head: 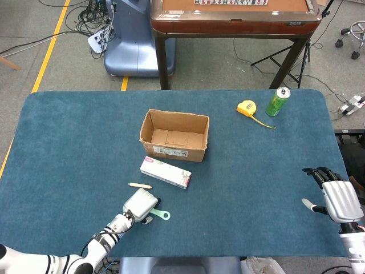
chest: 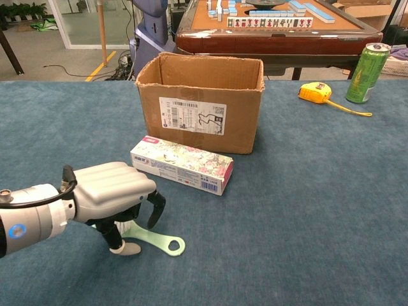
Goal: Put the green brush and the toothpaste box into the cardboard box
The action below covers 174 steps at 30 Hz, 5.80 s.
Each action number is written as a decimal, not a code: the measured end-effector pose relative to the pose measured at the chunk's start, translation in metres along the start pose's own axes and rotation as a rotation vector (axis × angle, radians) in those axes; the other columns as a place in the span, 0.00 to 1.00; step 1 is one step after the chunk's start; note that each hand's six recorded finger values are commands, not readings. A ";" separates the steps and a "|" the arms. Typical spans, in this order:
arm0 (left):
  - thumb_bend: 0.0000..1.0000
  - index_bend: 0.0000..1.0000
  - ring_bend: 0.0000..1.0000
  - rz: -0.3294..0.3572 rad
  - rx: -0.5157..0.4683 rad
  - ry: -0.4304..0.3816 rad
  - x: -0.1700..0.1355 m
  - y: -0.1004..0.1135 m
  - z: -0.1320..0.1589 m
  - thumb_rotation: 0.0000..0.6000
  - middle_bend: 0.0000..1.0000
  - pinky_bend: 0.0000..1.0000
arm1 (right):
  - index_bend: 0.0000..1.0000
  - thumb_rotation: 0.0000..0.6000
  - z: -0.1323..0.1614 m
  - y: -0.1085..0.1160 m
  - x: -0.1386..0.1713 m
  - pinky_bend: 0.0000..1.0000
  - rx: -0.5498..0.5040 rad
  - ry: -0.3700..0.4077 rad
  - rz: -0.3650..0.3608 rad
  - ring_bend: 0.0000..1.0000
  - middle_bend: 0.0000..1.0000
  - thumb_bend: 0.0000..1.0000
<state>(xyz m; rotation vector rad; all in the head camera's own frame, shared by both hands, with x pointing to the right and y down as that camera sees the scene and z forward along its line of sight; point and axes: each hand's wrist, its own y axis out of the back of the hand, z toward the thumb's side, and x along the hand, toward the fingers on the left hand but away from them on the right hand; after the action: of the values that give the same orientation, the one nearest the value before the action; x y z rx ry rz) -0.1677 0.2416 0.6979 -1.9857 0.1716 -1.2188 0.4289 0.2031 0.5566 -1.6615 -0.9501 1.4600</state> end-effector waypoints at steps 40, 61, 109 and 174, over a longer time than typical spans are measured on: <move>0.20 0.58 1.00 -0.029 0.024 0.036 0.009 -0.011 -0.006 1.00 1.00 1.00 | 0.27 1.00 0.000 0.000 0.000 0.38 0.000 -0.002 -0.001 0.22 0.33 0.00; 0.20 0.65 1.00 -0.011 0.026 0.034 0.004 -0.008 -0.007 1.00 1.00 1.00 | 0.27 1.00 0.000 0.000 0.000 0.38 0.000 -0.002 -0.002 0.22 0.33 0.00; 0.27 0.71 1.00 -0.034 0.082 0.099 -0.005 -0.008 -0.018 1.00 1.00 1.00 | 0.27 1.00 -0.001 0.000 -0.001 0.38 -0.001 -0.006 0.001 0.22 0.33 0.00; 0.28 0.71 1.00 0.302 0.432 0.228 -0.044 0.098 -0.041 1.00 1.00 1.00 | 0.27 1.00 -0.001 0.002 0.000 0.38 -0.008 -0.007 -0.006 0.22 0.33 0.00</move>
<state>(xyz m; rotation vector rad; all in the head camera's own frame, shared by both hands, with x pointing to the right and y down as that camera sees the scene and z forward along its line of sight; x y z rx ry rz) -0.1975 0.1735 0.6100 -1.3934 0.2850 -1.1656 0.4305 0.2026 0.5552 -1.6589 -0.9646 1.4611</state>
